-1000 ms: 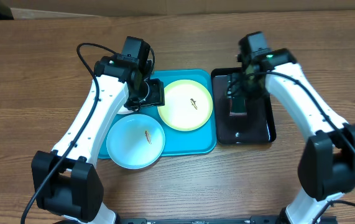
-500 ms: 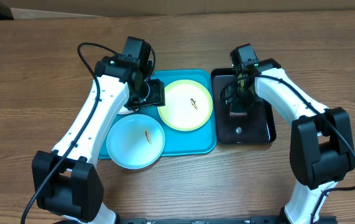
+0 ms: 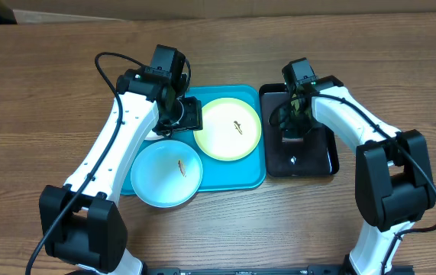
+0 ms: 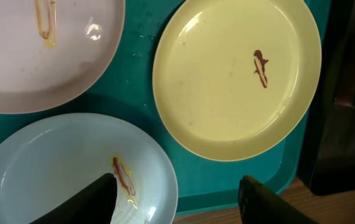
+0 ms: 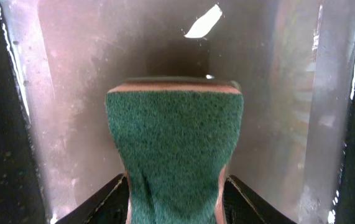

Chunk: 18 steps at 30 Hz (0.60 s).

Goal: Clean dirty plates on tray and stack at the side
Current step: 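Lower the right gripper onto the green sponge and grasp it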

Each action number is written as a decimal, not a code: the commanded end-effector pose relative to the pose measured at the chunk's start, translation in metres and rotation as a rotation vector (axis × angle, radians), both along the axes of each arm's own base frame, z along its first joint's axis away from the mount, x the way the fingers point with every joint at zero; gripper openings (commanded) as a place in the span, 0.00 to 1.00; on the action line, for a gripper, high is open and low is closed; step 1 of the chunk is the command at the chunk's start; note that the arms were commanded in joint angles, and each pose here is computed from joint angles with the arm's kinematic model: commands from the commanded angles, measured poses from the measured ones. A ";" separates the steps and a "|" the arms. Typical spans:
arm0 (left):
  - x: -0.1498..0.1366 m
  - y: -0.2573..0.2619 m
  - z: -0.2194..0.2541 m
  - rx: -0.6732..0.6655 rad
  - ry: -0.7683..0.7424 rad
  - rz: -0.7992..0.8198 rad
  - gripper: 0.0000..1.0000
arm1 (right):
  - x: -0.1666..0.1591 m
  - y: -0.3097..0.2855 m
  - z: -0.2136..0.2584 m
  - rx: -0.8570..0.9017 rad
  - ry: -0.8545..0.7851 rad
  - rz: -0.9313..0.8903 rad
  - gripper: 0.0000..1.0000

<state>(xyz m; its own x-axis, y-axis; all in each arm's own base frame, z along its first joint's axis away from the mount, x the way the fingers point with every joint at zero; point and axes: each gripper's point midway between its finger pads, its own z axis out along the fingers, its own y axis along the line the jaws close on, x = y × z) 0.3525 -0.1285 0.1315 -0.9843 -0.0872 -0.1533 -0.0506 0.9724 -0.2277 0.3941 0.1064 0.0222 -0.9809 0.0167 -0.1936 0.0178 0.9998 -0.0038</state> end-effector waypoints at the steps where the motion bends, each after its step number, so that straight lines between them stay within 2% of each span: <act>1: -0.002 0.000 -0.002 0.010 0.003 -0.002 0.64 | -0.005 -0.002 -0.010 -0.003 0.018 -0.008 0.52; 8: -0.002 0.000 -0.002 0.011 0.003 -0.002 0.64 | -0.004 -0.002 -0.011 -0.001 0.013 -0.008 0.51; 10: -0.002 0.000 -0.002 0.011 0.003 -0.002 0.64 | -0.005 -0.002 -0.011 0.002 0.016 -0.007 0.56; 13: -0.001 0.000 -0.002 0.010 0.001 -0.002 0.64 | -0.005 -0.002 -0.011 0.001 0.018 -0.007 0.57; 15: -0.001 0.000 -0.002 0.010 0.001 -0.002 0.63 | -0.005 -0.002 -0.011 0.001 0.019 -0.007 0.52; 18: -0.001 0.001 -0.002 0.017 0.000 0.000 0.61 | -0.006 -0.002 -0.011 0.001 0.020 -0.007 0.36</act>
<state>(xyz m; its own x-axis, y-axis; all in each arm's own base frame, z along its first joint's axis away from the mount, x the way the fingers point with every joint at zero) 0.3527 -0.1281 0.1314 -0.9841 -0.0878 -0.1546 -0.0514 0.9730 -0.2252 0.3914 0.1066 0.0171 -0.9818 0.0169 -0.1894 0.0171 0.9999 0.0008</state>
